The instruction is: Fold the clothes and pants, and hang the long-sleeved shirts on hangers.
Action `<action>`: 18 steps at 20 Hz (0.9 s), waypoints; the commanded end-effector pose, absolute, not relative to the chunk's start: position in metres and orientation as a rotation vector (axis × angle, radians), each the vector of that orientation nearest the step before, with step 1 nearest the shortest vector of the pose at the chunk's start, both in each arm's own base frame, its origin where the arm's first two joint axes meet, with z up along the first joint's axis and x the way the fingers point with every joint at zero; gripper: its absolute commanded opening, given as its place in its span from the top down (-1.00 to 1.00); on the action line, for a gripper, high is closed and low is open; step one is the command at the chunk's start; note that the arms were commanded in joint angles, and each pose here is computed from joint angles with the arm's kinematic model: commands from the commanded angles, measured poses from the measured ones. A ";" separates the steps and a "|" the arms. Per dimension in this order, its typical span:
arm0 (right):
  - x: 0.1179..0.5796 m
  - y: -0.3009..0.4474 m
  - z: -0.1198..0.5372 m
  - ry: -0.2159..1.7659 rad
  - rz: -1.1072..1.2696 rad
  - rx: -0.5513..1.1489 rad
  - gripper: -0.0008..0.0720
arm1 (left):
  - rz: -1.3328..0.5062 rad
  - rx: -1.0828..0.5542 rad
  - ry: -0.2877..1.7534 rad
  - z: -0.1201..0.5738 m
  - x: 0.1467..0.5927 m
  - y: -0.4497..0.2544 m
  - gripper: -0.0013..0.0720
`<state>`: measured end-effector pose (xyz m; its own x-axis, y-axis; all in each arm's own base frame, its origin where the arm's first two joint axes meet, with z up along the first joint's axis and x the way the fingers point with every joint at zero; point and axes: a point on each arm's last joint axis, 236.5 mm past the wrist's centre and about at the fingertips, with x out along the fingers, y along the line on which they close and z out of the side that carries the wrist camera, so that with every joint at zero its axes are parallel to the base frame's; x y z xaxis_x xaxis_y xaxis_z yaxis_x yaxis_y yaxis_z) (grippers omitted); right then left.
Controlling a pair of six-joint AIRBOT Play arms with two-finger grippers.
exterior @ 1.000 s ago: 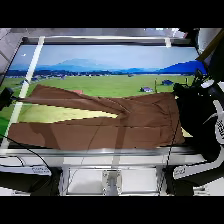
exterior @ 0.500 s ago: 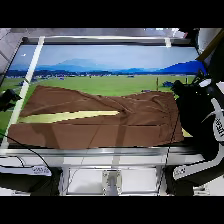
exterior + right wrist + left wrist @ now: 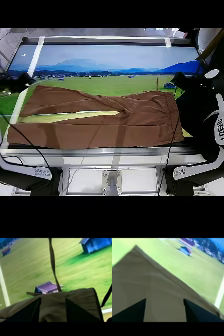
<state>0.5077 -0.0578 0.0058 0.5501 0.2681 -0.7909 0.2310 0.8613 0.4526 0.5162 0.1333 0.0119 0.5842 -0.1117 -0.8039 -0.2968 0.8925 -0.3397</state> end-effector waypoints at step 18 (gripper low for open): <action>0.482 0.000 -0.001 1.129 0.275 0.336 0.01 | 0.280 -0.284 1.367 -0.083 0.549 0.034 -0.24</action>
<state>0.4836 -0.0012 -0.0002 0.4130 0.3754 -0.8298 -0.0210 0.9148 0.4035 0.5467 0.0298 -0.0820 0.1726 0.0242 -0.9847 -0.2789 0.9600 -0.0253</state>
